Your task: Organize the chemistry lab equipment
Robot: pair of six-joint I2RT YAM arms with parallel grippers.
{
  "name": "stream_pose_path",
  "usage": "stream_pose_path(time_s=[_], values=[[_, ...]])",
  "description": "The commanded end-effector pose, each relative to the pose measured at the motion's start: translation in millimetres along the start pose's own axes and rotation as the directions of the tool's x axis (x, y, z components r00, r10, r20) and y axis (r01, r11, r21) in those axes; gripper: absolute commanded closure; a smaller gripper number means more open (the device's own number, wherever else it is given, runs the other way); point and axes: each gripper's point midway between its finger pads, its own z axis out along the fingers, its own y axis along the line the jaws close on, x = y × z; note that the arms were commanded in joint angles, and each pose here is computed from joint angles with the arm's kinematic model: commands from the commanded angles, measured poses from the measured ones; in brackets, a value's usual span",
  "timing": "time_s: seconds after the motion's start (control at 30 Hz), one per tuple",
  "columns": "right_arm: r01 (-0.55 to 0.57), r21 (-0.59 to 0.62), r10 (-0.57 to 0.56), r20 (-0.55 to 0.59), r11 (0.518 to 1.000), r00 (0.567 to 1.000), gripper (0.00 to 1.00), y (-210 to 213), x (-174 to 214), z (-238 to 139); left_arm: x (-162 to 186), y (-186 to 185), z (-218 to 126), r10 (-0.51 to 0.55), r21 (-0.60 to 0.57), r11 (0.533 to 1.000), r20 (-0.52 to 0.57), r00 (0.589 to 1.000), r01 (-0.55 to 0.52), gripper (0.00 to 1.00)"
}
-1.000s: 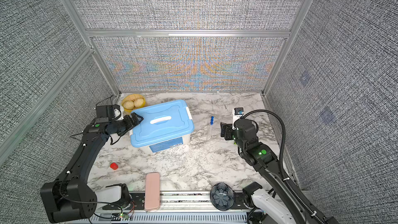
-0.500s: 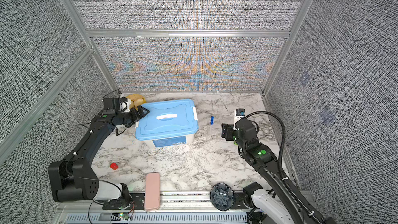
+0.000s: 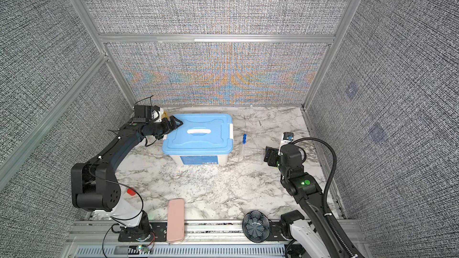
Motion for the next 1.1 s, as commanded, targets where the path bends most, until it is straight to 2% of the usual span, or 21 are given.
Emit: stream_pose_path(time_s=[0.0,0.17,0.2,0.23,0.3,0.47,0.53,0.63,0.7,0.8,0.87,0.93,0.97,1.03,1.07], values=[[-0.010,0.000,0.010,0.028,1.000,1.000,0.18,-2,-4,3,-9,-2,-10,0.036,-0.024,0.999,0.044,0.998,-0.035,0.01],[0.035,0.015,-0.036,0.043,0.999,0.998,0.15,-9,5,15,-14,8,-26,0.056,-0.108,0.993,0.081,0.995,-0.047,0.01],[0.043,0.016,-0.044,0.037,0.999,0.998,0.11,-11,6,18,-15,10,-33,0.049,-0.118,0.992,0.098,0.994,-0.038,0.01],[0.037,0.032,-0.038,0.026,0.999,0.999,0.03,-15,7,21,-17,14,-40,0.039,-0.131,0.991,0.119,0.992,-0.023,0.01],[0.033,0.058,-0.035,0.030,0.998,0.999,0.01,-23,10,30,-18,26,-57,0.007,-0.192,0.981,0.163,0.987,0.025,0.01],[0.122,0.116,-0.139,0.148,0.986,0.979,0.01,-40,8,44,-13,81,-100,0.079,-0.448,0.892,0.285,0.955,0.060,0.01],[0.148,0.120,-0.168,0.176,0.982,0.970,0.01,-43,12,50,-4,105,-112,0.053,-0.475,0.872,0.333,0.941,0.120,0.01],[0.203,0.118,-0.222,0.183,0.972,0.958,0.01,-46,26,61,3,127,-121,0.065,-0.485,0.862,0.392,0.917,0.146,0.01],[0.236,0.110,-0.253,0.180,0.965,0.950,0.01,-47,36,70,6,134,-120,0.129,-0.506,0.856,0.402,0.907,0.102,0.01],[0.241,0.104,-0.255,0.167,0.965,0.952,0.01,-49,48,78,19,130,-104,0.244,-0.463,0.885,0.367,0.898,-0.051,0.01],[0.246,0.085,-0.257,0.157,0.965,0.954,0.01,-47,53,85,27,123,-95,0.346,-0.429,0.886,0.363,0.865,-0.174,0.01],[0.272,0.058,-0.278,0.163,0.961,0.947,0.01,-41,52,89,33,121,-92,0.416,-0.412,0.878,0.411,0.811,-0.242,0.01],[0.267,0.057,-0.273,0.165,0.962,0.948,0.01,-41,52,90,36,117,-90,0.461,-0.403,0.868,0.434,0.774,-0.290,0.01],[0.272,0.045,-0.276,0.176,0.961,0.945,0.01,-39,50,93,42,111,-88,0.557,-0.404,0.826,0.488,0.672,-0.392,0.01],[0.277,0.038,-0.279,0.181,0.960,0.943,0.01,-37,49,94,44,111,-87,0.570,-0.408,0.819,0.505,0.648,-0.404,0.01]])
